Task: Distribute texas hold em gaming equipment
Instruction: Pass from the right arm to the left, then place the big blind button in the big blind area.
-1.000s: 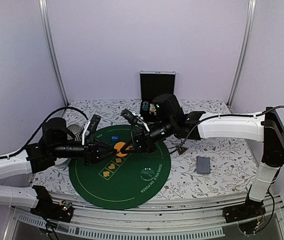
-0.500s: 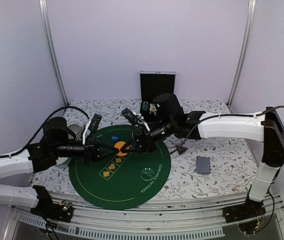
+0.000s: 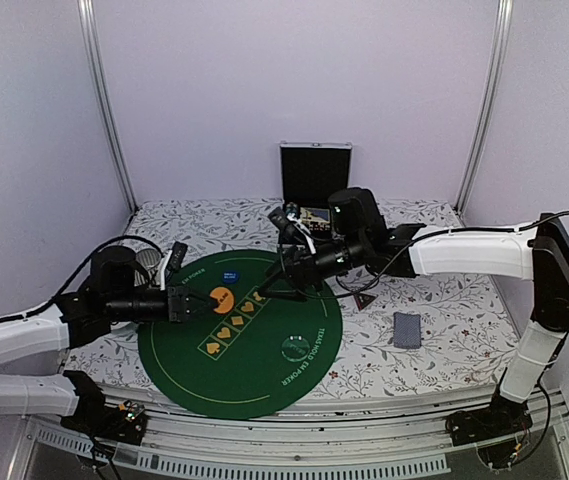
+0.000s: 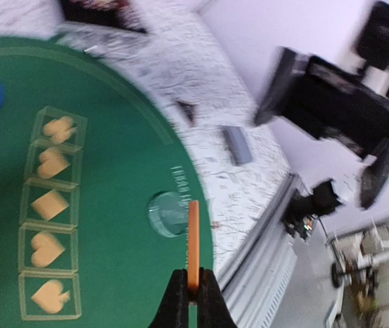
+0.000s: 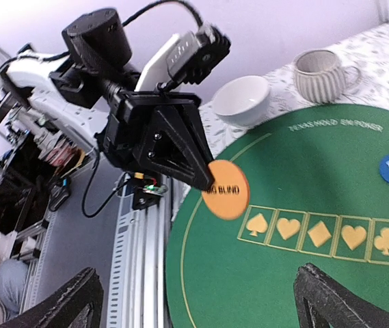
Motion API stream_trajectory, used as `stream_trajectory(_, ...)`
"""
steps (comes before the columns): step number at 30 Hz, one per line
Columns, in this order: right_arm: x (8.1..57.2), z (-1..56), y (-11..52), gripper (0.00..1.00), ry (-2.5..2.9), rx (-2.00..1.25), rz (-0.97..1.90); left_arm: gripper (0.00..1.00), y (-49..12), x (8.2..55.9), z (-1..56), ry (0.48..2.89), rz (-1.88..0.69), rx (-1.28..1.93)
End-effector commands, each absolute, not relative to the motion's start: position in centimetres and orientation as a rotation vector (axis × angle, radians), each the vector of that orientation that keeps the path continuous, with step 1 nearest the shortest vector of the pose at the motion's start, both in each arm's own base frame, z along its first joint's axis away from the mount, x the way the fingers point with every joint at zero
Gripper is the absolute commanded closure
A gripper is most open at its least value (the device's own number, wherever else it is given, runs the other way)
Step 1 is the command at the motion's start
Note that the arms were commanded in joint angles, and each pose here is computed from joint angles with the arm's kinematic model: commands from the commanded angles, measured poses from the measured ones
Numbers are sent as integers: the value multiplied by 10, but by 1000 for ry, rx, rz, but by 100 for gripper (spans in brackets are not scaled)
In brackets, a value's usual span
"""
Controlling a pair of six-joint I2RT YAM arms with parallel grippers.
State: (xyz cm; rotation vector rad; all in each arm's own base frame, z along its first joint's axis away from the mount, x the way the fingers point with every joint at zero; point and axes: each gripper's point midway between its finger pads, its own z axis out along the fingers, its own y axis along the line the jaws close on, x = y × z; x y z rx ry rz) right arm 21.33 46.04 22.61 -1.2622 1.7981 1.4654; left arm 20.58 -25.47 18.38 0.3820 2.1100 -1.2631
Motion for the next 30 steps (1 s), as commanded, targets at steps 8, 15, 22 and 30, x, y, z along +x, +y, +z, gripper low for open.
stream_trajectory(8,243,202,433,1,1935,-1071,1350,100,-132,217,56,2492,-857,-581)
stream_trajectory(15,243,196,426,1,1942,-1074,1330,100,-122,203,40,2514,-849,-729)
stream_trajectory(22,243,199,423,1,1938,-1061,1317,100,-111,200,34,2517,-834,-816)
stream_trajectory(30,272,196,403,1,2045,-891,1185,77,-108,195,34,2541,-812,-831)
